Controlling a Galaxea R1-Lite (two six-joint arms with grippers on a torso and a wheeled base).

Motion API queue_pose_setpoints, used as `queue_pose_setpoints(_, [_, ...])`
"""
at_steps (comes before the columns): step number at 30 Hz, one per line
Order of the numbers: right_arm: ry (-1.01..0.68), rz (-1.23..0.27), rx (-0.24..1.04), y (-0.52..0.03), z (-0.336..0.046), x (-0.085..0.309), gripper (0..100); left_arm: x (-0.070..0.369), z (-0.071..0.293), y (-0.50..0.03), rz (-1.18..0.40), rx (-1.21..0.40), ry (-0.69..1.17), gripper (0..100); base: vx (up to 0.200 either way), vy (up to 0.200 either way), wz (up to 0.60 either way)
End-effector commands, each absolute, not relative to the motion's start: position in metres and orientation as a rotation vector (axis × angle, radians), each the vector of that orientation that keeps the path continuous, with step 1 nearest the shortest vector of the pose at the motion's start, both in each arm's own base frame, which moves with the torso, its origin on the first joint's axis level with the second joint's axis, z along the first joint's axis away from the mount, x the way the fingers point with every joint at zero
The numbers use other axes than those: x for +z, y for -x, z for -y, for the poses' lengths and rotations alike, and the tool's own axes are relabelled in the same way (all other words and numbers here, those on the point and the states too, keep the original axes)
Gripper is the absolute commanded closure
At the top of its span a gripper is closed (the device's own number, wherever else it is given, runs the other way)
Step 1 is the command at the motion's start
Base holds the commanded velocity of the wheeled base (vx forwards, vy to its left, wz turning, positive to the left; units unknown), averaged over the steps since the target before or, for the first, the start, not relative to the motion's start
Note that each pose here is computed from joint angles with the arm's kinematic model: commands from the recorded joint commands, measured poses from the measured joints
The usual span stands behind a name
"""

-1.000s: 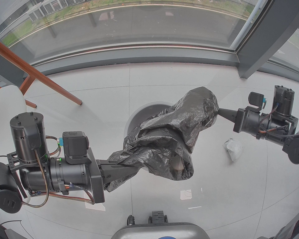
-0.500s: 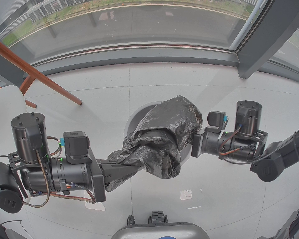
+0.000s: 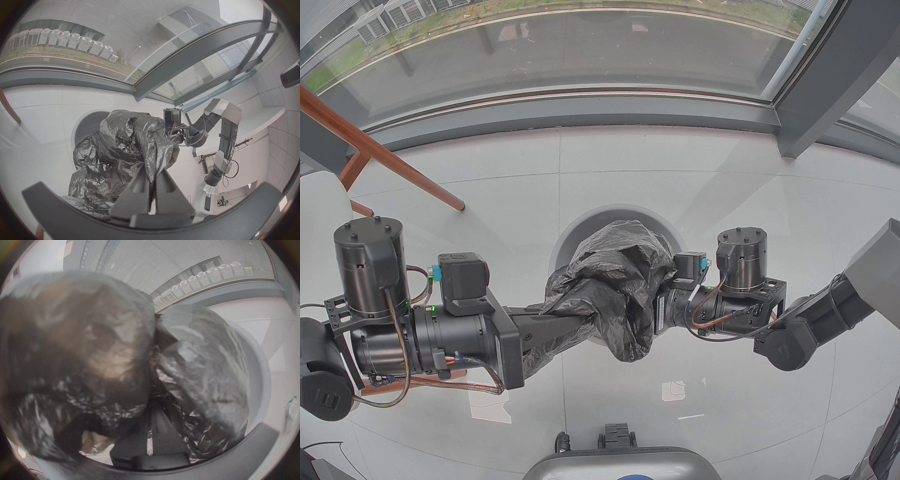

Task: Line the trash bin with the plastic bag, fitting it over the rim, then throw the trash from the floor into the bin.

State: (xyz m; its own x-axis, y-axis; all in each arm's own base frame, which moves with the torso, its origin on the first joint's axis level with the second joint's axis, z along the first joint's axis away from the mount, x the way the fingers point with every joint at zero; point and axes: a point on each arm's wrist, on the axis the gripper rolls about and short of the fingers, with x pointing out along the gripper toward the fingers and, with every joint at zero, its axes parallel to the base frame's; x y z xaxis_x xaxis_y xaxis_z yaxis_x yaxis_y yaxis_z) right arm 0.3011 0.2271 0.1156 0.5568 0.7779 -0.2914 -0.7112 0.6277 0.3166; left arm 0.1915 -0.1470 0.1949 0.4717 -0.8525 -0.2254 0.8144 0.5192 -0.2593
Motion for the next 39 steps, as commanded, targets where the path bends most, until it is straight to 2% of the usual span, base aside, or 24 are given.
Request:
queue_pose_setpoints(1, [-0.167, -0.448, 0.873, -0.305, -0.226, 0.108, 100, 0.19, 0.157, -0.207, -0.373, -1.016, 0.119, 100, 0.0, 0.0, 0.0])
queue_pose_setpoints(8, [-0.169, -0.44, 0.849, -0.278, -0.204, 0.157, 100, 0.199, 0.166, -0.221, -0.521, -0.94, 0.092, 100, 0.0, 0.0, 0.0])
queue_pose_setpoints(14, [-0.181, -0.403, 0.821, -0.252, -0.172, 0.207, 100, 0.224, 0.171, -0.23, -0.507, -0.928, 0.093, 100, 0.0, 0.0, 0.0])
queue_pose_setpoints(20, [-0.194, -0.378, 0.774, -0.229, -0.139, 0.236, 100, 0.219, 0.176, -0.238, -0.516, -0.901, 0.087, 100, 0.0, 0.0, 0.0])
queue_pose_setpoints(25, [-0.199, -0.369, 0.749, -0.216, -0.124, 0.245, 100, 0.211, 0.186, -0.252, -0.526, -0.898, 0.083, 100, 0.0, 0.0, 0.0])
queue_pose_setpoints(30, [-0.199, -0.436, 0.712, -0.213, -0.114, 0.223, 100, 0.209, 0.197, -0.267, -0.516, -0.9, 0.082, 100, 0.0, 0.0, 0.0])
queue_pose_setpoints(31, [-0.197, -0.457, 0.707, -0.213, -0.113, 0.217, 0, 0.209, 0.199, -0.268, -0.515, -0.903, 0.082, 100, 0.0, 0.0, 0.0])
queue_pose_setpoints(39, [-0.187, -0.494, 0.712, -0.215, -0.117, 0.199, 0, 0.212, 0.206, -0.266, -0.508, -0.923, 0.078, 100, 0.0, 0.0, 0.0])
